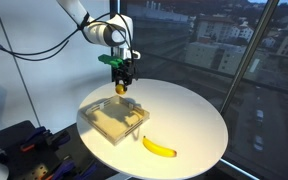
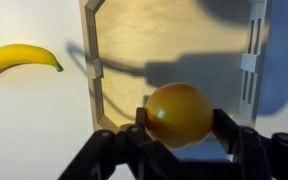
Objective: Remove the yellow fruit from the crate and put it on the table
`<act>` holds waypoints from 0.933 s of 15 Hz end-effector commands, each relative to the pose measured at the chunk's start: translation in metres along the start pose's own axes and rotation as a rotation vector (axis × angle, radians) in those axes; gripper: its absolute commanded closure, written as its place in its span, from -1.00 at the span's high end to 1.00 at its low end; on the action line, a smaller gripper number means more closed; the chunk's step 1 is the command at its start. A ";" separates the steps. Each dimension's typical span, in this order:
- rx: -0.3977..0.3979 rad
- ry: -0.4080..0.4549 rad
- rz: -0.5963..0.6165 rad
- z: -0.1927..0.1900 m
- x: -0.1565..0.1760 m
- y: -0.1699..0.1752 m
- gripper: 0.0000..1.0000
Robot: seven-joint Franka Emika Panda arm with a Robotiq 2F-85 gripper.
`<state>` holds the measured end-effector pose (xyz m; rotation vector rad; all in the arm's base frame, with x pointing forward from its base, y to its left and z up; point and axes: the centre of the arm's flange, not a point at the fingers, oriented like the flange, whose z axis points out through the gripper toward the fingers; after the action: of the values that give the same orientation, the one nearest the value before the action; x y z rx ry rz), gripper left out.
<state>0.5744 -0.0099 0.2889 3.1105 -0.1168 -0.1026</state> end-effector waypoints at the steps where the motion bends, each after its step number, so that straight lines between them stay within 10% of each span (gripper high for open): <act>1: -0.008 0.013 0.024 -0.008 0.001 0.010 -0.14; 14: -0.009 0.052 0.115 0.000 0.016 0.058 -0.14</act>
<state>0.5770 -0.0581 0.2895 3.0961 -0.2510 -0.0455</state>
